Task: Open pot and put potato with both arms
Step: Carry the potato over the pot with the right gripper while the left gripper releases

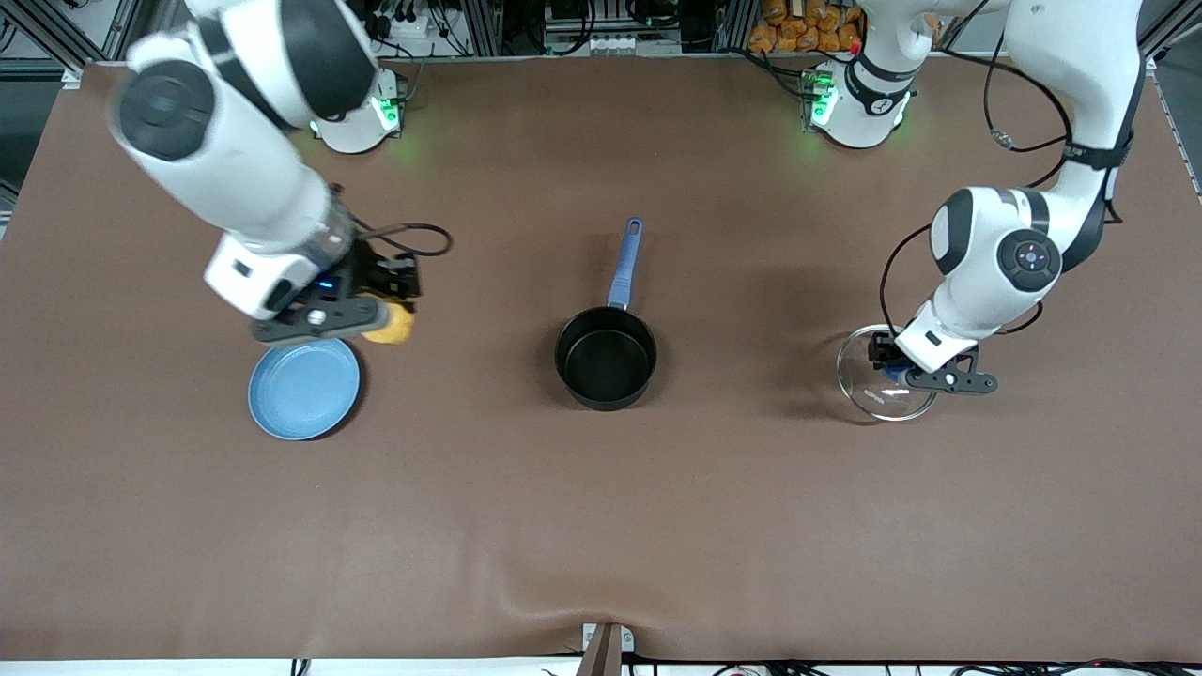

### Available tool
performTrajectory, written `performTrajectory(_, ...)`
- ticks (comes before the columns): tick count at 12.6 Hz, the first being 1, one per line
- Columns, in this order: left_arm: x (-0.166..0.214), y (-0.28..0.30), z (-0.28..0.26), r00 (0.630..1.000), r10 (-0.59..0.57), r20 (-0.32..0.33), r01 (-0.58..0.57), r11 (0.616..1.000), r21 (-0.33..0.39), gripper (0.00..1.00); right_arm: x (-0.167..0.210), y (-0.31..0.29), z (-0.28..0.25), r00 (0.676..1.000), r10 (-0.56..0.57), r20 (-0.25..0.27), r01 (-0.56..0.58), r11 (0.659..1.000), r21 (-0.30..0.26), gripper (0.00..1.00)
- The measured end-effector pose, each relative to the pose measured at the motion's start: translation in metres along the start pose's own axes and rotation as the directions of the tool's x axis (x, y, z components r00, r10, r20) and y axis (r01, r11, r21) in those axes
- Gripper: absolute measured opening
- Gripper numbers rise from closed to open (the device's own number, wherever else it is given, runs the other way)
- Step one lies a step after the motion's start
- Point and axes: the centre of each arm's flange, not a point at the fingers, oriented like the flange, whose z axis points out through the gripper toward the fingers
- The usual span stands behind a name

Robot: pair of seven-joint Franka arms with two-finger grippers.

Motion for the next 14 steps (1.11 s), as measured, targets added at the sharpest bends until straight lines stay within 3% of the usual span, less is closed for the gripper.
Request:
performTrajectory(8, -0.006, -0.018, 0.029, 1.000, -0.003, 0.020, 0.003, 1.000, -0.001, 0.61, -0.005, -0.137, 0.127, 0.997, 0.071, 0.004, -0.071, 0.997, 0.010, 0.54)
performTrajectory(10, -0.006, -0.018, 0.030, 1.000, -0.004, 0.020, 0.004, 1.000, -0.001, 0.75, -0.013, -0.166, 0.158, 0.996, 0.088, 0.010, -0.088, 0.996, 0.008, 0.54)
performTrajectory(12, -0.001, -0.020, 0.022, 1.000, -0.006, -0.003, 0.006, 1.000, 0.000, 0.99, -0.023, -0.193, 0.191, 0.995, 0.104, 0.002, -0.104, 0.995, -0.006, 0.54)
performTrajectory(14, 0.010, -0.026, -0.008, 0.998, -0.015, -0.057, 0.016, 1.000, 0.004, 1.00, -0.031, -0.214, 0.223, 0.991, 0.128, -0.028, -0.128, 0.992, -0.020, 0.54)
